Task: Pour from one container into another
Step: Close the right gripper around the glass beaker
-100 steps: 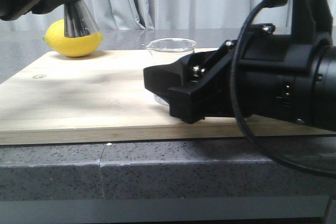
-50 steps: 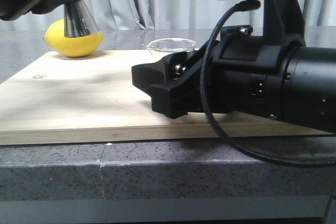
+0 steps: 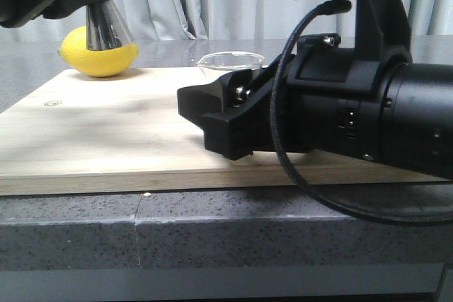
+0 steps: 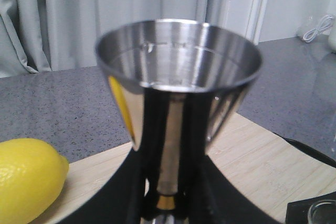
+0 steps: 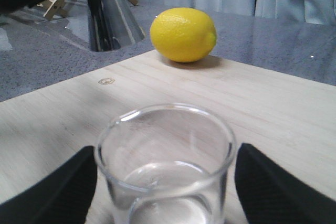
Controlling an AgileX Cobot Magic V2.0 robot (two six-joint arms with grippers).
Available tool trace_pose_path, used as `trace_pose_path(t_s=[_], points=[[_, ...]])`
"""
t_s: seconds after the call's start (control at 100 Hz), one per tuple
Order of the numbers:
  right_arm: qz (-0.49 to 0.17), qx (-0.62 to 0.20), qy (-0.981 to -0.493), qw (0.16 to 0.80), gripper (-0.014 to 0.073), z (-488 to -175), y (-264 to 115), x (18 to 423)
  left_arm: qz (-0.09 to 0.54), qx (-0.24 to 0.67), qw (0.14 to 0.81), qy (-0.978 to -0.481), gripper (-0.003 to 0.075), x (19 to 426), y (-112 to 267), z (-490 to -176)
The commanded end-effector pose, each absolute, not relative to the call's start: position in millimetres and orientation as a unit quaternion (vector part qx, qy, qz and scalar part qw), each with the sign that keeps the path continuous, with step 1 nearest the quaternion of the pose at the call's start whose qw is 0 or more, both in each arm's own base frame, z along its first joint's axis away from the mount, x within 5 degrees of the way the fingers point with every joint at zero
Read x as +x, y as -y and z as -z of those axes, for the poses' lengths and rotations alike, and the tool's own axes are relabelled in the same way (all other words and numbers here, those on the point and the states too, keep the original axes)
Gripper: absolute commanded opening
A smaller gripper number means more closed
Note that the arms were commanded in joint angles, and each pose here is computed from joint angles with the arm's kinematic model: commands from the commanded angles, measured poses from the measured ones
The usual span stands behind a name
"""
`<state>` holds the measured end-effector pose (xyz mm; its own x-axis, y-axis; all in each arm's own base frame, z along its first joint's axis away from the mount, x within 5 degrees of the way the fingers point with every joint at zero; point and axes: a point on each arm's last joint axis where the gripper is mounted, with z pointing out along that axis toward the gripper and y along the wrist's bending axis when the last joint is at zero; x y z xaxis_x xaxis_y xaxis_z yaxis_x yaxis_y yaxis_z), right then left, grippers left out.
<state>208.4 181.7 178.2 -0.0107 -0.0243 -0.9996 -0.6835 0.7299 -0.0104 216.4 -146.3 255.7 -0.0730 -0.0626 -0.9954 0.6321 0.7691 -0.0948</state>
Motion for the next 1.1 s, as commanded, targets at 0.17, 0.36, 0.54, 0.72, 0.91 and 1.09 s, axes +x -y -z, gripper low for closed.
trace_pose_path(t_s=[0.17, 0.36, 0.54, 0.72, 0.91, 1.09], points=[[-0.274, -0.258, -0.616, 0.692, 0.0403, -197.8, -185.4, 208.8, 0.293, 0.196, 0.687, -0.635, -0.0019, 214.0, 147.7, -278.4], [-0.274, -0.26, -0.615, 0.692, 0.0274, -197.7, -185.7, 208.5, 0.293, 0.196, 0.687, -0.635, -0.0019, 214.0, 147.7, -278.4], [-0.275, -0.258, -0.612, 0.694, 0.0239, -198.4, -185.7, 208.4, 0.294, 0.196, 0.688, -0.634, -0.0019, 213.9, 147.7, -278.7], [-0.278, -0.256, -0.606, 0.7, 0.0239, -199.9, -185.3, 208.0, 0.294, 0.196, 0.689, -0.633, -0.0019, 213.9, 147.7, -279.0], [-0.285, -0.249, -0.588, 0.715, 0.0239, -203.6, -184.0, 206.3, 0.294, 0.196, 0.689, -0.633, -0.0019, 213.9, 147.7, -279.0], [-0.286, -0.248, -0.585, 0.717, 0.0239, -205.0, -183.8, 206.0, 0.294, 0.197, 0.688, -0.634, -0.0019, 213.9, 147.7, -278.8]])
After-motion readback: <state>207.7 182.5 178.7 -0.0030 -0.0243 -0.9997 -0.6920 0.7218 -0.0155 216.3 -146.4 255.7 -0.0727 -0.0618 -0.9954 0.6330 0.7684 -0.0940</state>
